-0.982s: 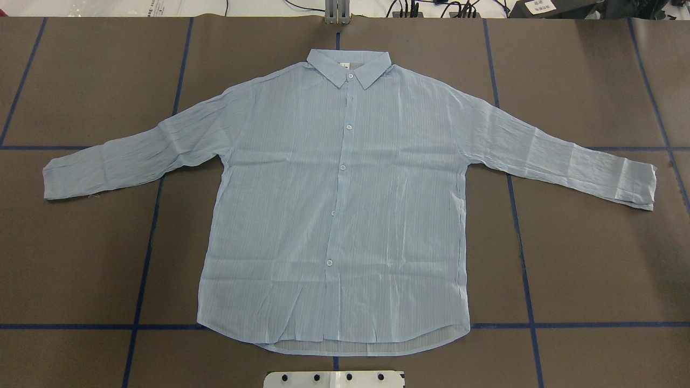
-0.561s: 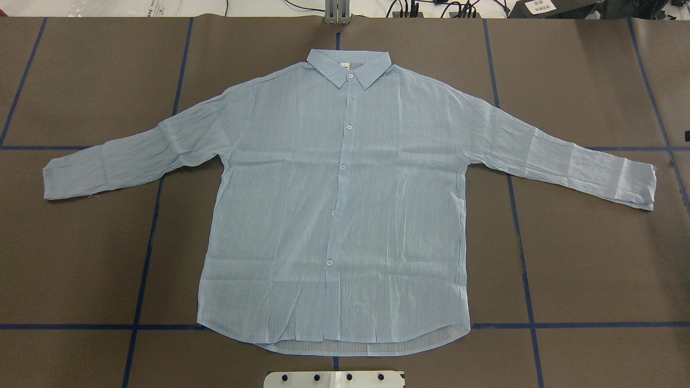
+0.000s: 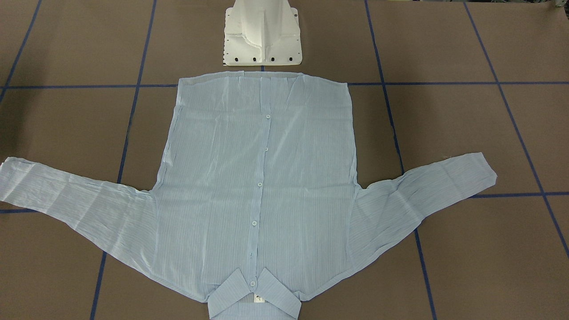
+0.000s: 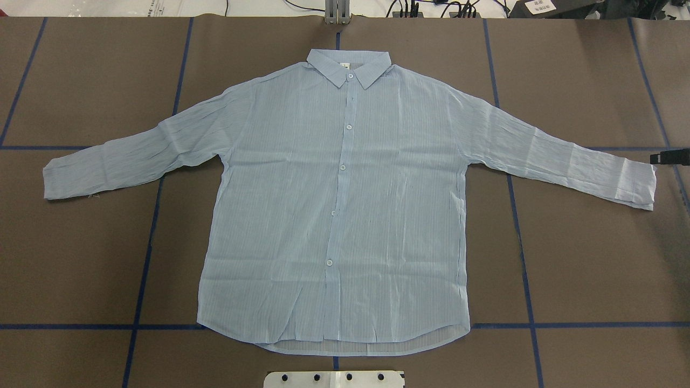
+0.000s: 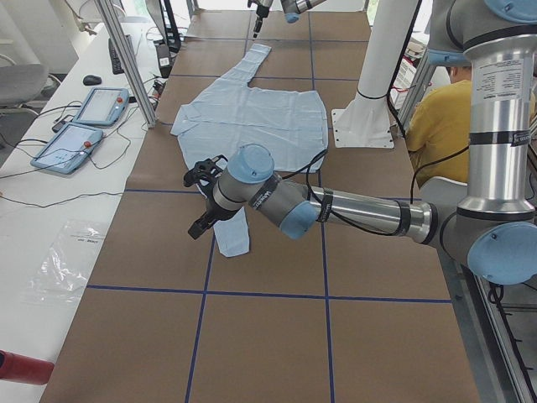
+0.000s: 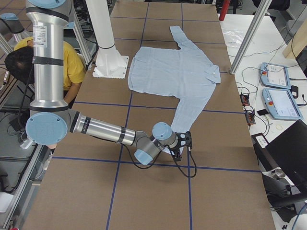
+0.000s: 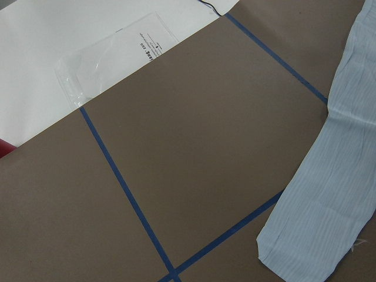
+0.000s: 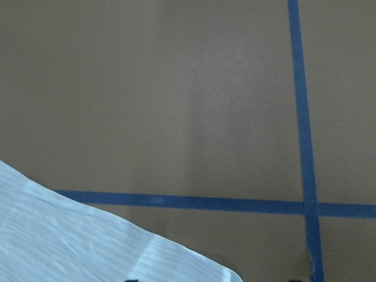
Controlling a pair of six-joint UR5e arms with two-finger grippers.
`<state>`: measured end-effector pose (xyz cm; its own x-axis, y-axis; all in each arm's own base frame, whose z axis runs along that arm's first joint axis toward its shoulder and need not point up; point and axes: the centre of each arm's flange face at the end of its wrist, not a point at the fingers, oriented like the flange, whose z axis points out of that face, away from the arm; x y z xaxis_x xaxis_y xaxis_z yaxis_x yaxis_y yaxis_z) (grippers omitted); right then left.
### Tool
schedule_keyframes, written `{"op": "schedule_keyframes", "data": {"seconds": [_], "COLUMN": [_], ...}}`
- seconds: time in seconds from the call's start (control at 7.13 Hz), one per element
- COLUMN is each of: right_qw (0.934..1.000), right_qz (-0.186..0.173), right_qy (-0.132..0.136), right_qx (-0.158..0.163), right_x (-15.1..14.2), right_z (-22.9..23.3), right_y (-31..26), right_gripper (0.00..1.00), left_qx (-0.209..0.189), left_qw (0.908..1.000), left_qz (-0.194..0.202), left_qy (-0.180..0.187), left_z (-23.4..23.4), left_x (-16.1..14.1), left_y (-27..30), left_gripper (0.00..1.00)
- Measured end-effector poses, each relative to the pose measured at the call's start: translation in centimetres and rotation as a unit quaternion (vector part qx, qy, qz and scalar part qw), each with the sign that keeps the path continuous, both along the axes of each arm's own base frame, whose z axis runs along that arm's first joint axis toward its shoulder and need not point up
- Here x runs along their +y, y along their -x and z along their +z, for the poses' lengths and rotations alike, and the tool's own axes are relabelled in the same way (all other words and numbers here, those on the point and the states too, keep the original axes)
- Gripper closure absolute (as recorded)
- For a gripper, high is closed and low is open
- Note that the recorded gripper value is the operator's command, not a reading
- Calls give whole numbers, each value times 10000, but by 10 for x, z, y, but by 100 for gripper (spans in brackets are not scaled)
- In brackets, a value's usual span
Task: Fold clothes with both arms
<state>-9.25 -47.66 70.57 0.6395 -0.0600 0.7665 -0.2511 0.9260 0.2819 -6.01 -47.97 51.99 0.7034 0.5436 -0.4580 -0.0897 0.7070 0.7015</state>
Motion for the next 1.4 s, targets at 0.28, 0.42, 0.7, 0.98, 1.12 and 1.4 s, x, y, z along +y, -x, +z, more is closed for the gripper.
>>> {"op": "schedule_keyframes", "data": {"seconds": [0.28,0.42,0.7,0.98,1.12,1.4], "right_qw": [9999,9998,9995,9992,9991,9991], "right_qz": [-108,-143,-198,-223,-224,-242], "right_qy": [-8,-19,-39,-31,-31,-59], "right_qx": [91,164,262,341,359,336], "right_x": [3,5,7,8,8,5], "right_z": [5,8,13,18,18,14], "right_y": [17,24,33,39,41,43], "right_gripper": [30,33,34,75,100,100], "left_qx": [-5,-7,-10,-11,-11,-12], "left_qw": [10000,10000,10000,10000,10000,10000], "left_qz": [2,4,8,9,10,10], "left_qy": [2,7,19,38,41,47], "left_z": [2,3,5,8,8,9], "left_x": [1,1,1,1,1,1], "left_y": [0,0,0,0,0,0], "left_gripper": [0,0,0,0,0,0]}}
